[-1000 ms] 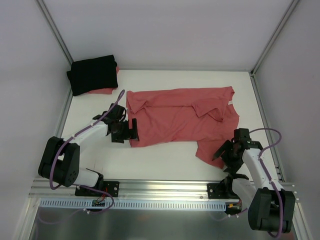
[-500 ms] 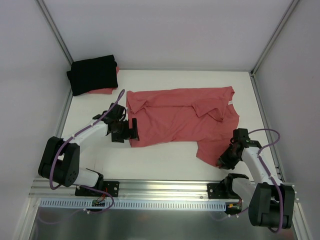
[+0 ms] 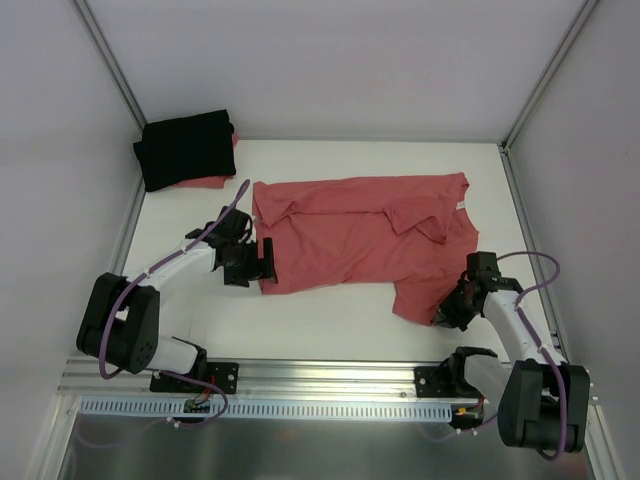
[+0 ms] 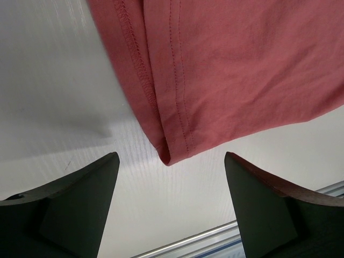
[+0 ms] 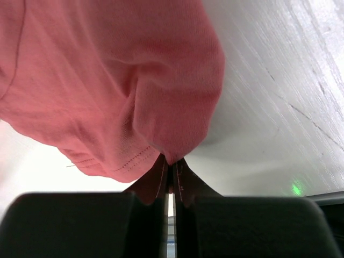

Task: Fold and stack the t-shirts
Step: Grap the side of the flattened tshirt closest away from the robot with both arms

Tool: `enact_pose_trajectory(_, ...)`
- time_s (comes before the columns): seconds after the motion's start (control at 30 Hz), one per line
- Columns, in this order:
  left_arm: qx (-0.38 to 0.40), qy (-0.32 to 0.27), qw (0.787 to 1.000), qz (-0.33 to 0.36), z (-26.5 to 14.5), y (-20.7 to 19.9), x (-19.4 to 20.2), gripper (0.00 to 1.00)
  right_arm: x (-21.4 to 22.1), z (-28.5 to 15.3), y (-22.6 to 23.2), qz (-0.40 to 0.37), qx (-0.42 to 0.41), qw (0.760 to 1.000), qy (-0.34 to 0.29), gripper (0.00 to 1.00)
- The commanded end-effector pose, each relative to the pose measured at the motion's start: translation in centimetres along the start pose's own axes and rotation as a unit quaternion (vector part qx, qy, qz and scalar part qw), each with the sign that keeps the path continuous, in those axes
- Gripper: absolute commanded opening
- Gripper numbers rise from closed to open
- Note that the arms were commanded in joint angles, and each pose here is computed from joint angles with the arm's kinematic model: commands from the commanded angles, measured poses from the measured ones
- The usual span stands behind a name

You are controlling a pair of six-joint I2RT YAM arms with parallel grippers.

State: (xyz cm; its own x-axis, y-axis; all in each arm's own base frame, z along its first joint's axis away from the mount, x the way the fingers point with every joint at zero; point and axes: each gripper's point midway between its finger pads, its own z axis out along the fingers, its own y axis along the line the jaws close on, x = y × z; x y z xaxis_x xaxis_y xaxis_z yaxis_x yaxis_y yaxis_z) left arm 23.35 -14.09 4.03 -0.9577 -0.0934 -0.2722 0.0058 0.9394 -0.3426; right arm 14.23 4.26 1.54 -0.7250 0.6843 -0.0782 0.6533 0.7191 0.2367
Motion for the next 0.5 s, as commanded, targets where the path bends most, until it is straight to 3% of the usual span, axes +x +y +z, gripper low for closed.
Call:
enact_pose_trajectory(0.0, 0.013, 0.004, 1.000, 0.008, -0.4, -0.9, -0.5, 0.82, -1.1, -0.6, 1.2, -0.009, -0.014, 1.000, -0.014, 0.00)
enact_pose_trajectory(0.47, 0.020, 0.054, 0.998, -0.029, 2.8, -0.4, 1.8, 0.82, -1.2, -0.8, 1.5, -0.013, -0.019, 1.000, -0.015, 0.00)
